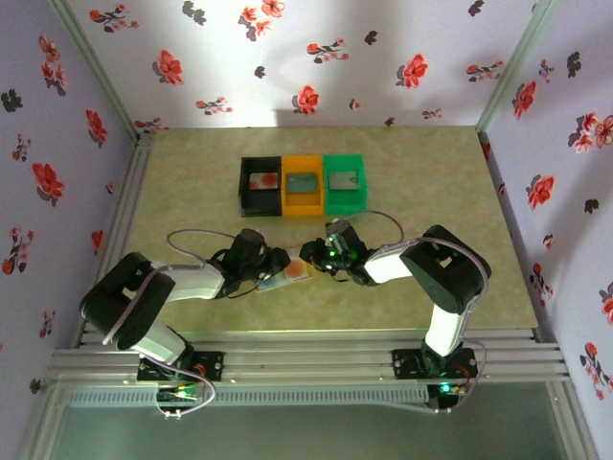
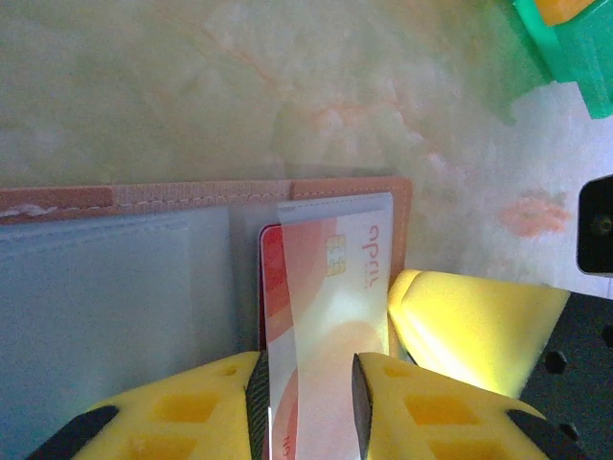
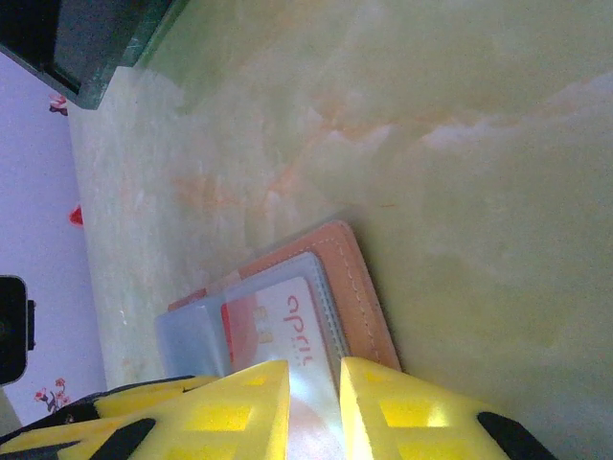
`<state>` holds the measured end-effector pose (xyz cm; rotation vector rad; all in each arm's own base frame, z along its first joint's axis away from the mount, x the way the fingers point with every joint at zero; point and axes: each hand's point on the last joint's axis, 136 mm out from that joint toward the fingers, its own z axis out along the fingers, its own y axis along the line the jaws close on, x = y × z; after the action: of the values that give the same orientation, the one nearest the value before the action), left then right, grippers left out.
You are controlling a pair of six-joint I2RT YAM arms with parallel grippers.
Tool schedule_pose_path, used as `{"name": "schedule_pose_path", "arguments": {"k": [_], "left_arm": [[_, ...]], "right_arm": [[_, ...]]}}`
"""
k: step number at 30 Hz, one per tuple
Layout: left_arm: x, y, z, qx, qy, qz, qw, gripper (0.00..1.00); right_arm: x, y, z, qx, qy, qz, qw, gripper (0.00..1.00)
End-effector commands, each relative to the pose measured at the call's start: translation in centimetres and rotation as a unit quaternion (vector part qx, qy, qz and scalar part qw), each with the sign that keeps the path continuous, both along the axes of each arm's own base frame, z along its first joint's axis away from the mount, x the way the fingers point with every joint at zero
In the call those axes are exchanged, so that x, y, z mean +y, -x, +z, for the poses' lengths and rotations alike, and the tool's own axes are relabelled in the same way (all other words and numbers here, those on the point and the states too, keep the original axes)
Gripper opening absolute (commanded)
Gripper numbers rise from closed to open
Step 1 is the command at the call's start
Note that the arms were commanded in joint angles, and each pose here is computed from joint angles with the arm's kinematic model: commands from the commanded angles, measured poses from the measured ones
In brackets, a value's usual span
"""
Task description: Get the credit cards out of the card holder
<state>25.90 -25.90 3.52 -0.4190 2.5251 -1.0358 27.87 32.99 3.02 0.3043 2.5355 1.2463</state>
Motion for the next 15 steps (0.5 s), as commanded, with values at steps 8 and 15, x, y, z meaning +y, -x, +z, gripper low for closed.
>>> {"name": "schedule_pose_path", "arguments": {"k": [8, 15], "left_arm": [[-0.9, 0.4, 2.4, -0.044, 0.053, -0.018, 0.997, 0.28], [-0.8, 0.4, 2.7, -0.055, 0.061, -0.015, 0.997, 0.25]], "right_arm": [[-0.3, 1.0, -1.7, 0.026, 0.011, 0.006, 1.0, 0.21], [-0.3, 1.1, -1.7, 0.027, 0.008, 0.006, 1.0, 0.21]]}}
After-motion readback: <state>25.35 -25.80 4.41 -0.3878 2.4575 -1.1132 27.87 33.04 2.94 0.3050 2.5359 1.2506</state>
